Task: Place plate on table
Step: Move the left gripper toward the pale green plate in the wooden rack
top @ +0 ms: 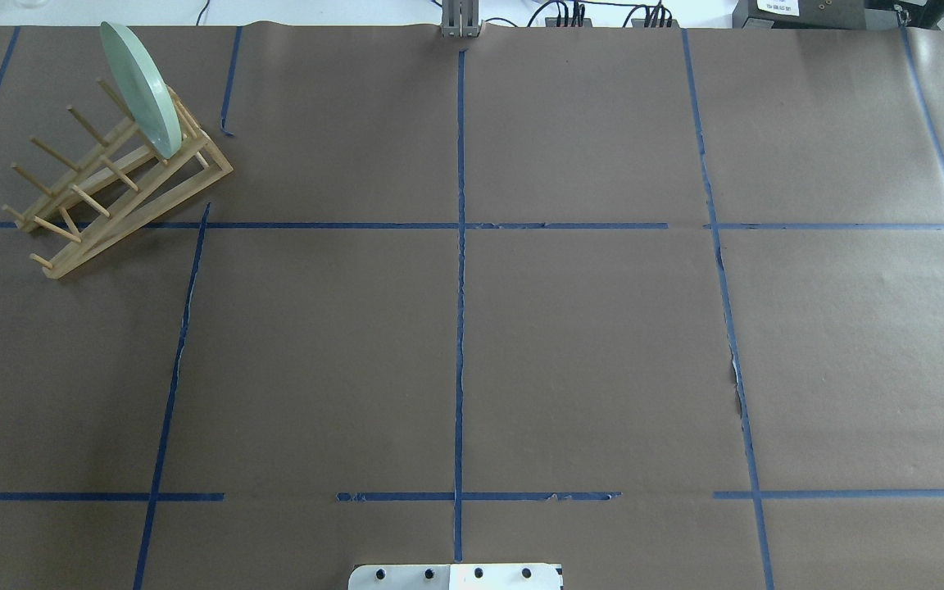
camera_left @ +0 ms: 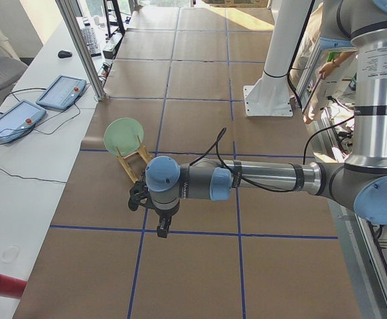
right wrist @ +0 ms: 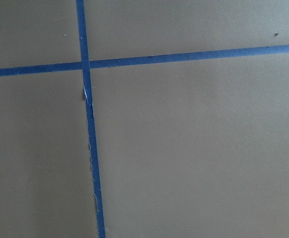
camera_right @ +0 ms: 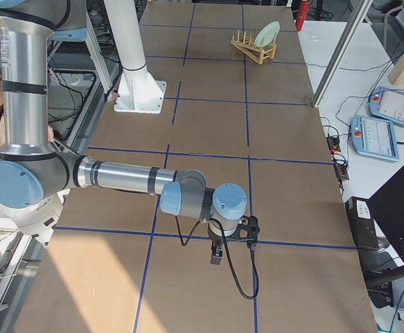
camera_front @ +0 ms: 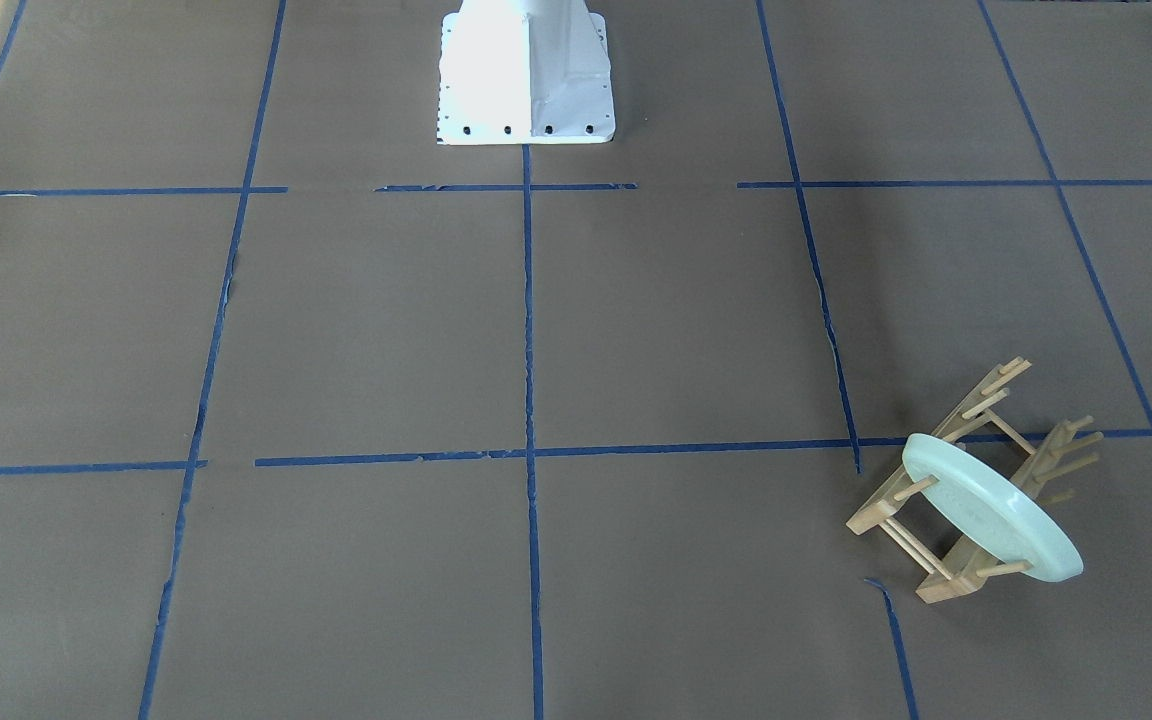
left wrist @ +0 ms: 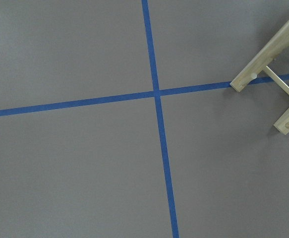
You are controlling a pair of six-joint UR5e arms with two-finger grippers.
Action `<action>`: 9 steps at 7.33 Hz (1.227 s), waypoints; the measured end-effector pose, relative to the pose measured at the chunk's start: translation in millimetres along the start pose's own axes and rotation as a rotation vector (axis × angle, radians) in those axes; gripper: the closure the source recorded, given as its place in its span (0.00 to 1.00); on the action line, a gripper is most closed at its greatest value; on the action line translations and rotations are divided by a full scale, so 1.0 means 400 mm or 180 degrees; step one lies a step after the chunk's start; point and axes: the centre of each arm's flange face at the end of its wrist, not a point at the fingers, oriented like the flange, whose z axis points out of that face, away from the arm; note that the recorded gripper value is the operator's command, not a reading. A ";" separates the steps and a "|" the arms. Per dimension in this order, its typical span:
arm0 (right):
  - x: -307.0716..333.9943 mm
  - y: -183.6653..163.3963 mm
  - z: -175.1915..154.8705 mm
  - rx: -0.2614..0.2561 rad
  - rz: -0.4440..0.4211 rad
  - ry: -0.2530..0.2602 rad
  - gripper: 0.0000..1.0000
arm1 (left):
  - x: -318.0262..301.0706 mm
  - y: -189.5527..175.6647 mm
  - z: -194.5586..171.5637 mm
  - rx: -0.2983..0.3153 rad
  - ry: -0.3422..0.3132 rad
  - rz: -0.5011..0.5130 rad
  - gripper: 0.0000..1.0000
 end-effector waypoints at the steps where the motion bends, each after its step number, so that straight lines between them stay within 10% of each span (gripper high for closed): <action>1: 0.000 0.000 0.000 0.0000 0.0000 0.0000 0.00 | 0.000 0.000 0.001 -0.0002 0.0000 -0.0003 0.00; 5: 0.000 0.000 0.000 0.0000 0.0000 0.0000 0.00 | 0.045 -0.088 -0.052 0.0165 -0.0048 0.0184 0.00; 7: 0.000 0.000 0.000 0.0000 0.0000 0.0000 0.00 | 0.094 -0.217 -0.112 0.0537 -0.0120 0.0584 0.00; 9: 0.000 0.000 0.000 0.0000 0.0000 0.0000 0.00 | 0.123 -0.297 -0.146 0.0925 -0.0076 0.0329 0.00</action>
